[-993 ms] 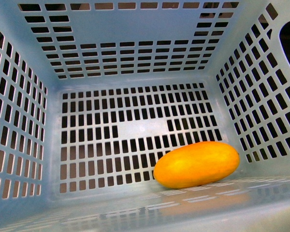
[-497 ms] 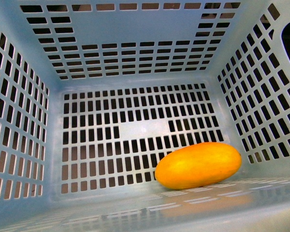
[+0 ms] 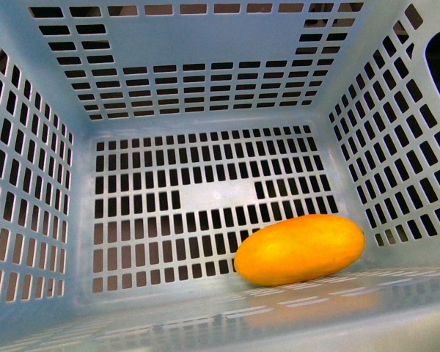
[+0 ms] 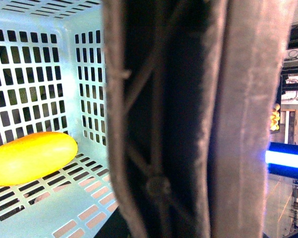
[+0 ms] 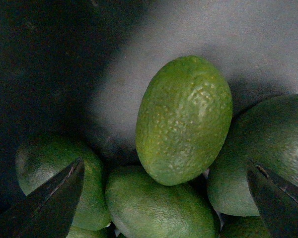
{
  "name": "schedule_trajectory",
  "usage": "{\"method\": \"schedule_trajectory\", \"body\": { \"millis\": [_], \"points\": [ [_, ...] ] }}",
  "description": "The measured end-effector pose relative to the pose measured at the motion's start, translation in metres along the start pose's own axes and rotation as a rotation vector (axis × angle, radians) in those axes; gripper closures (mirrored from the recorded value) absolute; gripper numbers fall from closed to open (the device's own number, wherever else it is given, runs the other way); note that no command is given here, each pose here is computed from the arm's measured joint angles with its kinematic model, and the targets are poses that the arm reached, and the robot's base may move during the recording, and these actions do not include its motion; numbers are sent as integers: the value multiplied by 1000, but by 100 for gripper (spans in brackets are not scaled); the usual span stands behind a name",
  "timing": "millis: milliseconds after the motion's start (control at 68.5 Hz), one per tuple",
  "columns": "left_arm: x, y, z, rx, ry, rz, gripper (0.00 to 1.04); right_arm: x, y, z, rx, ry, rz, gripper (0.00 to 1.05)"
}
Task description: Pick mango and avocado into basket
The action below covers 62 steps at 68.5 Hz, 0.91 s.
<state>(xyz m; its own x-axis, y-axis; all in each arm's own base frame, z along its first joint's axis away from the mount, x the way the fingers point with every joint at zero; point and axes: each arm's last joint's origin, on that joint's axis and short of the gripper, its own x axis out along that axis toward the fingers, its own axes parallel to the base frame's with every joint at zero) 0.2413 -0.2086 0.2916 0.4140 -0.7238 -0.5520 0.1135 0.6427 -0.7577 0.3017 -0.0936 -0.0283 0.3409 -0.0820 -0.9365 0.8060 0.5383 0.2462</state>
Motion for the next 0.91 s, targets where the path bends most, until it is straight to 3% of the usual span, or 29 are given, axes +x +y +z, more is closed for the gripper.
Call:
{"method": "schedule_trajectory", "body": {
  "millis": [905],
  "points": [
    [0, 0, 0, 0, 1, -1, 91, 32, 9, 16, 9, 4, -39, 9]
  ]
}}
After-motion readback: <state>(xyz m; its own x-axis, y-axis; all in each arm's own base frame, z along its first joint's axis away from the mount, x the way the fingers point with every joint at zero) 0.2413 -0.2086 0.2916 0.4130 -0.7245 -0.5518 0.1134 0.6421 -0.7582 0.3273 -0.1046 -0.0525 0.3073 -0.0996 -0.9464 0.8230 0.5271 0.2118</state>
